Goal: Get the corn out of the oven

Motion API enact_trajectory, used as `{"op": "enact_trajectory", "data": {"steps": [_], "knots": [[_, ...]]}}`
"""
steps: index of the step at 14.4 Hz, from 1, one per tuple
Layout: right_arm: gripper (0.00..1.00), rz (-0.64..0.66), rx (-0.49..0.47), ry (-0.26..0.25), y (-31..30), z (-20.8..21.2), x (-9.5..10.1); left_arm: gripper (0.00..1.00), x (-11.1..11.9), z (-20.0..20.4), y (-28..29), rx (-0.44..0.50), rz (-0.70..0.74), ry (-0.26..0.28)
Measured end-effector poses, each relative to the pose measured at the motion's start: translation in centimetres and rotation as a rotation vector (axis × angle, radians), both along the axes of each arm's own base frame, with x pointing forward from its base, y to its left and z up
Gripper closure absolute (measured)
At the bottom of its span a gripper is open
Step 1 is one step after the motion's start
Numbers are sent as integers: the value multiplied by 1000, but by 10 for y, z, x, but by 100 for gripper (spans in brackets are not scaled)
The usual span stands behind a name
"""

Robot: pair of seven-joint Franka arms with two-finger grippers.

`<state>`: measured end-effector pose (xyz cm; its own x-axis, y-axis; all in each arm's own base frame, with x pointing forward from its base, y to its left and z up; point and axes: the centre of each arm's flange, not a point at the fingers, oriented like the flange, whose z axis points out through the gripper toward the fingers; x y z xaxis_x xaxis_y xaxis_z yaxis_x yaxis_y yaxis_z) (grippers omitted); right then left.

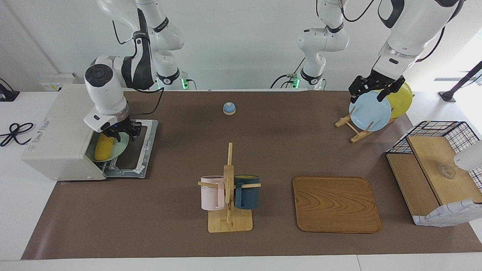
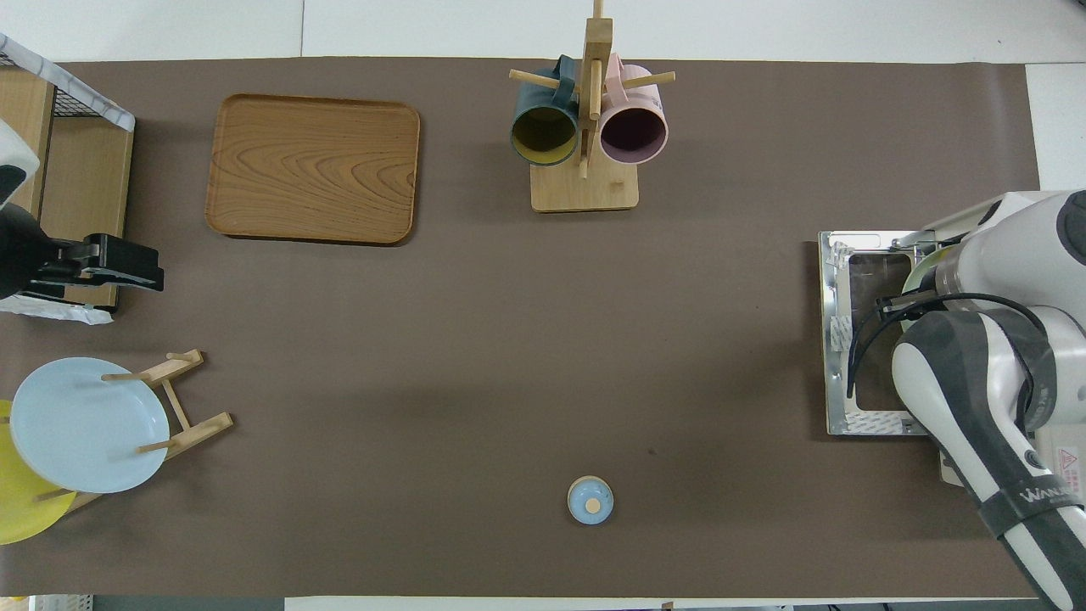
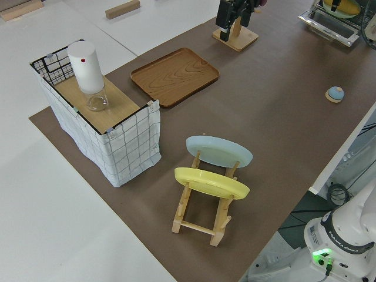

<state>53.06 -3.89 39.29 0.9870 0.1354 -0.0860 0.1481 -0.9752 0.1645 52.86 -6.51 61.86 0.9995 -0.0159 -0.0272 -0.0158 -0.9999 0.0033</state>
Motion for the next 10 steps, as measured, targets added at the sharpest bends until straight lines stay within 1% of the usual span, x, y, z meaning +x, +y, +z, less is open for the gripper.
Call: {"op": "enact_trajectory", "data": {"steps": [4,7,9,10], "knots": [[49,-11,5,2,-8,-15,-7,0,0,0,-1,0,-1,0],[50,-21,7,12,-13,-24,-13,0,0,0,-1,0,-1,-2],[53,-19,9,14,-13,-29,-15,0,0,0,-1,0,-1,-3],[61,-18,10,14,-13,-31,-16,0,0,0,-1,0,-1,-3]]}}
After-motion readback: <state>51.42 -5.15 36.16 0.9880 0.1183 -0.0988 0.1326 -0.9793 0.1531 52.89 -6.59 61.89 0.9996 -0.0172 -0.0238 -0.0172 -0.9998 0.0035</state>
